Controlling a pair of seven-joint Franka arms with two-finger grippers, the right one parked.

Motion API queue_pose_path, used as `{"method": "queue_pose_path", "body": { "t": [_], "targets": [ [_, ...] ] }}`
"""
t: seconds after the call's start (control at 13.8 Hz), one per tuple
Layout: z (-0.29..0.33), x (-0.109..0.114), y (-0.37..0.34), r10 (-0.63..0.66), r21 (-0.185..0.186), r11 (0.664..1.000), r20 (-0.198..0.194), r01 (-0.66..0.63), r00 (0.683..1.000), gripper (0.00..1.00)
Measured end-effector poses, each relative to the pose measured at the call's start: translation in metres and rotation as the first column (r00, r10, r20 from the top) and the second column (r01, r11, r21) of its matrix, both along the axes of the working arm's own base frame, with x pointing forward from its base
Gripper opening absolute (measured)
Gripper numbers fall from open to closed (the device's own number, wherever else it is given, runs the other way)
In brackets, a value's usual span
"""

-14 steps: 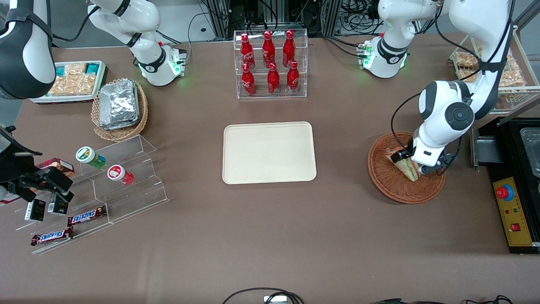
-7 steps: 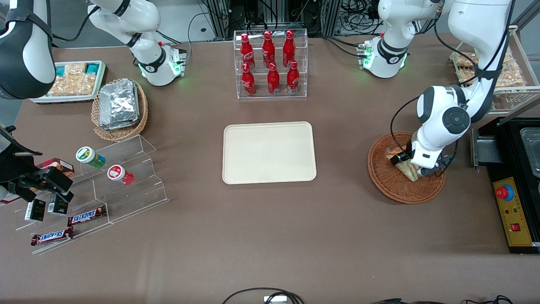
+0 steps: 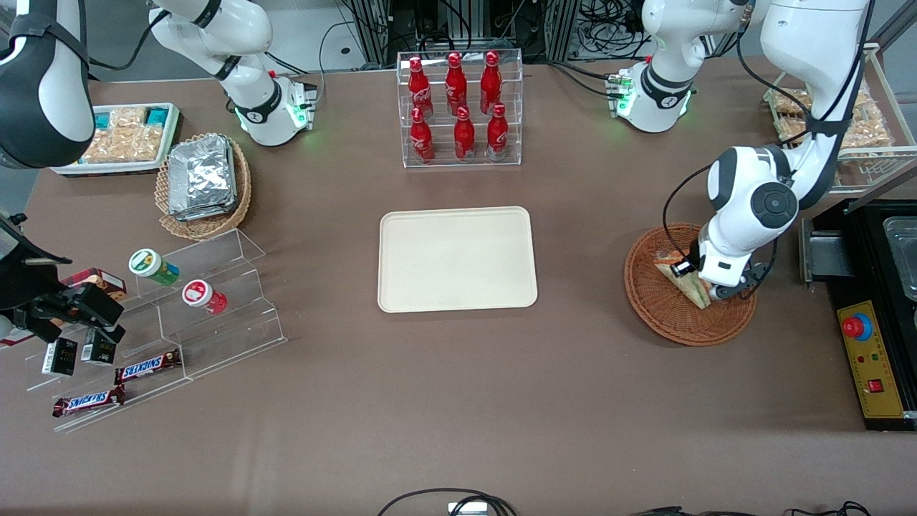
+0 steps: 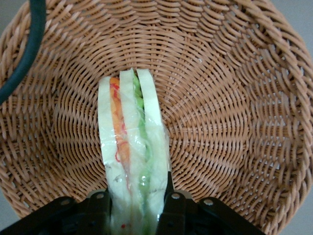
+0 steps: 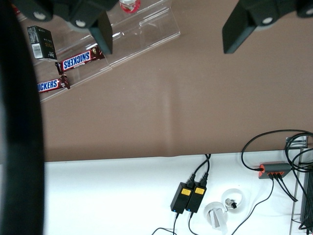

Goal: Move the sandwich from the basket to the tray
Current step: 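Lower the left gripper and grasp the wrapped sandwich upright, then lift the sandwich and carry it with the left gripper to the tray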

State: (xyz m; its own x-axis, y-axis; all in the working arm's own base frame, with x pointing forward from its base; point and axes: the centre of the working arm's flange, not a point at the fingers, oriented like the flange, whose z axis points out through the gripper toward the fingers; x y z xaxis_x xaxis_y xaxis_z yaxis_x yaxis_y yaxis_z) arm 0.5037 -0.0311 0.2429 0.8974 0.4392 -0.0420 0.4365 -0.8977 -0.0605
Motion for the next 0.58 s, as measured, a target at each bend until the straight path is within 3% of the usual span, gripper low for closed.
{"method": "queue_pose_path", "body": {
  "t": [0.29, 0.44, 0.58],
  "targets": [
    [0.058, 0.013, 0.001, -0.01, 0.031, 0.999, -0.05, 0.012, 0.999, 0.18],
    [0.102, 0.024, -0.01, -0.036, 0.042, 0.998, -0.063, 0.038, 0.997, 0.18],
    [0.135, 0.033, -0.042, -0.09, 0.044, 0.995, -0.048, 0.093, 0.995, 0.18]
  ]
}}
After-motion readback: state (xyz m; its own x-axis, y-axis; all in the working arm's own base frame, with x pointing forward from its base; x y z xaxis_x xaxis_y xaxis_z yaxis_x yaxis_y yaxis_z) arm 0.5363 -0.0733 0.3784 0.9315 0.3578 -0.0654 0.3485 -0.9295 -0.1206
